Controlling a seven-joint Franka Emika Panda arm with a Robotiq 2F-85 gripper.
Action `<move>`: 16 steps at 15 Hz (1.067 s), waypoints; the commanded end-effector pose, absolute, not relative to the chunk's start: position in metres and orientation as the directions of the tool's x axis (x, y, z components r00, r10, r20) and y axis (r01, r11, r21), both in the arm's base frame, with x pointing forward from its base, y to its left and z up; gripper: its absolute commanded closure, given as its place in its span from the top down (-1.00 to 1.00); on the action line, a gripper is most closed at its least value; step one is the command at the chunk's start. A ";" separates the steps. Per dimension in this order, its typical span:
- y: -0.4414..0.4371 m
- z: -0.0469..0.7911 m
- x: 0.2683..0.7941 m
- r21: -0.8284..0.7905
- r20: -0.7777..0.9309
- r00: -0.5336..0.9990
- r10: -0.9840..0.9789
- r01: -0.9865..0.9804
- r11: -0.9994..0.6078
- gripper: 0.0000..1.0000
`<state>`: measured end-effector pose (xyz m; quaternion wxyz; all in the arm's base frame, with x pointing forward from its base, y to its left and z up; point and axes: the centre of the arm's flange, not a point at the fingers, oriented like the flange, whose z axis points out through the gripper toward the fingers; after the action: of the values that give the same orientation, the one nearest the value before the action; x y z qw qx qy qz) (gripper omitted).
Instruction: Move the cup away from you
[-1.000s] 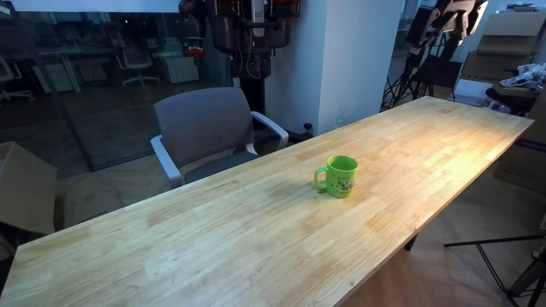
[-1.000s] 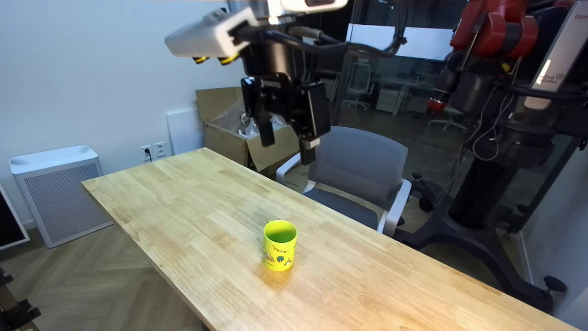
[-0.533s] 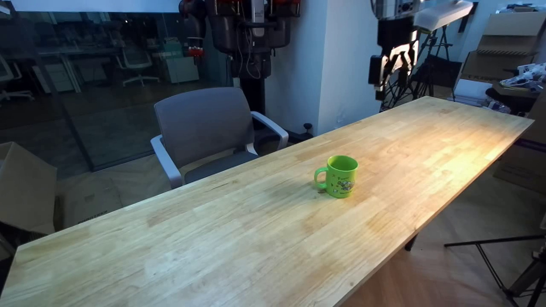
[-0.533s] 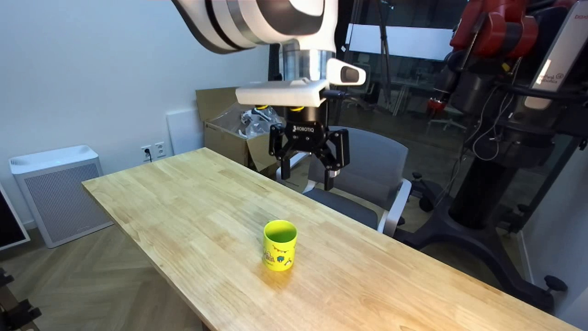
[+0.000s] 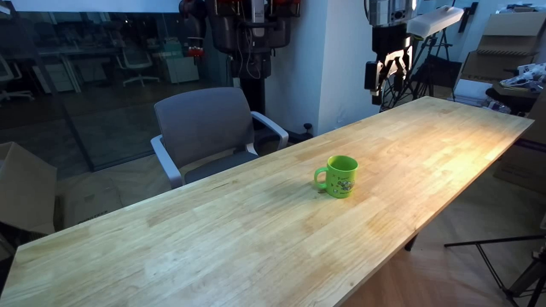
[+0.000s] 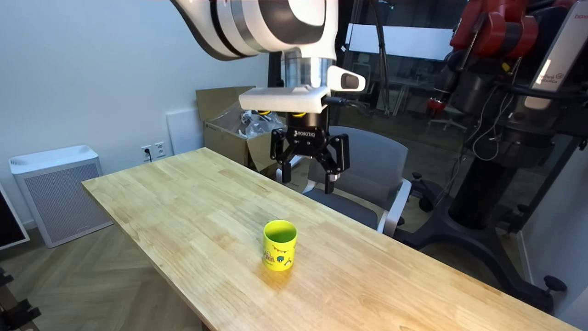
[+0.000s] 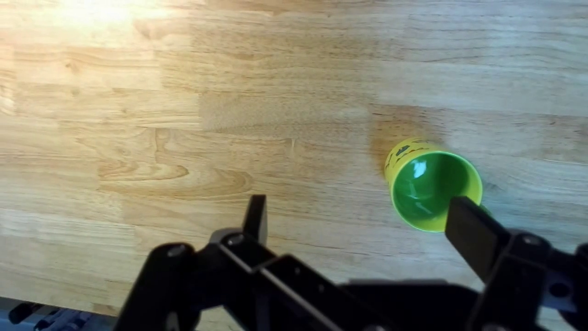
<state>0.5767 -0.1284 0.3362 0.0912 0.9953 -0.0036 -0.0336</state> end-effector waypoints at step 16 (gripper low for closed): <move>-0.064 0.259 0.637 0.124 0.001 0.967 0.256 0.254 -0.959 1.00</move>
<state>0.6387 -0.0673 0.2637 0.0683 0.9899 0.1238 0.0137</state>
